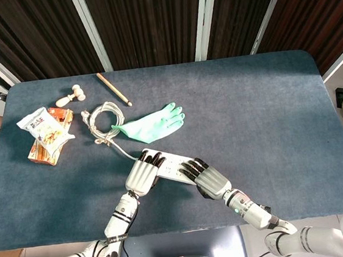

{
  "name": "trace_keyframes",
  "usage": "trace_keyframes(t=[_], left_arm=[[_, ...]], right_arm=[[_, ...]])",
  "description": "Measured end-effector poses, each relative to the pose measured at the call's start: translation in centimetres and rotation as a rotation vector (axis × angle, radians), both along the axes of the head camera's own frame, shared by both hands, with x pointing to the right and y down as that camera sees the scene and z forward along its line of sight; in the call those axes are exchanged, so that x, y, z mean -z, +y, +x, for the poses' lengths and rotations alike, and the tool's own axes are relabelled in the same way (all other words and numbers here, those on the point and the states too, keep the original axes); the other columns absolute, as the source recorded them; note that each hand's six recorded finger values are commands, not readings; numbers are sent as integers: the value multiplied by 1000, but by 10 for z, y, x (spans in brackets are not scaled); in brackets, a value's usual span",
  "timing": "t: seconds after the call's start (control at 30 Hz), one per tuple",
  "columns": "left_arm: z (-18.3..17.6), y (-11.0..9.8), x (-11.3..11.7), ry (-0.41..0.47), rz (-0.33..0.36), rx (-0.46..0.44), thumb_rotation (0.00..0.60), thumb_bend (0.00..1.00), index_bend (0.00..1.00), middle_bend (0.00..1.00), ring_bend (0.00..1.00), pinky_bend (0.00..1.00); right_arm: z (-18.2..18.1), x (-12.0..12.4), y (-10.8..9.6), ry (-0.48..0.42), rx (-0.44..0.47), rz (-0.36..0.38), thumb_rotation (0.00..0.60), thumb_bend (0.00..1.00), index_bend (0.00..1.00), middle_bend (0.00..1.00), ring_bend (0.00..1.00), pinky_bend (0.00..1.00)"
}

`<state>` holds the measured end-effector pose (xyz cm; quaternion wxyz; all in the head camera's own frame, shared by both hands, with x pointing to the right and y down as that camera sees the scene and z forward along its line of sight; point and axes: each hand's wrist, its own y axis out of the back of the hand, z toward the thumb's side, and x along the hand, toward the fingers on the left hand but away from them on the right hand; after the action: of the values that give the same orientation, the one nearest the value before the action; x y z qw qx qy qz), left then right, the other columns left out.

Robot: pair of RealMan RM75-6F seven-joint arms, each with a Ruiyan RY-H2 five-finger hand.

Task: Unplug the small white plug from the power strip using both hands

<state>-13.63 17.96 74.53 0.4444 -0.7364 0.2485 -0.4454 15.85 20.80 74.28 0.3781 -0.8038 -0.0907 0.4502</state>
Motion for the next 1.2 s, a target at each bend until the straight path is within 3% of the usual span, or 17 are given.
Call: trace_keyframes(t=[0.33,0.9,1.07,1.2], left_arm=[[-2,-3,4,52,13,29,600,665,410,575,384,254],[-12,-17,25,138,114,69,600,686,430,582,392,264],[-42,-38,53,185,177,118,600,676,428,580,391,260],[-81,-50,59,220,121,204,600,674,427,580,390,260]], right_arm=[[-3,-2,3,16,0,-24,600,859,44,56,0,0],[-4,-2,5,20,0,-27,600,859,23,56,0,0],[15,23,-12,-11,-34,46,600,857,1,57,0,0],[35,53,-28,-54,-80,108,600,833,0,60,0,0]])
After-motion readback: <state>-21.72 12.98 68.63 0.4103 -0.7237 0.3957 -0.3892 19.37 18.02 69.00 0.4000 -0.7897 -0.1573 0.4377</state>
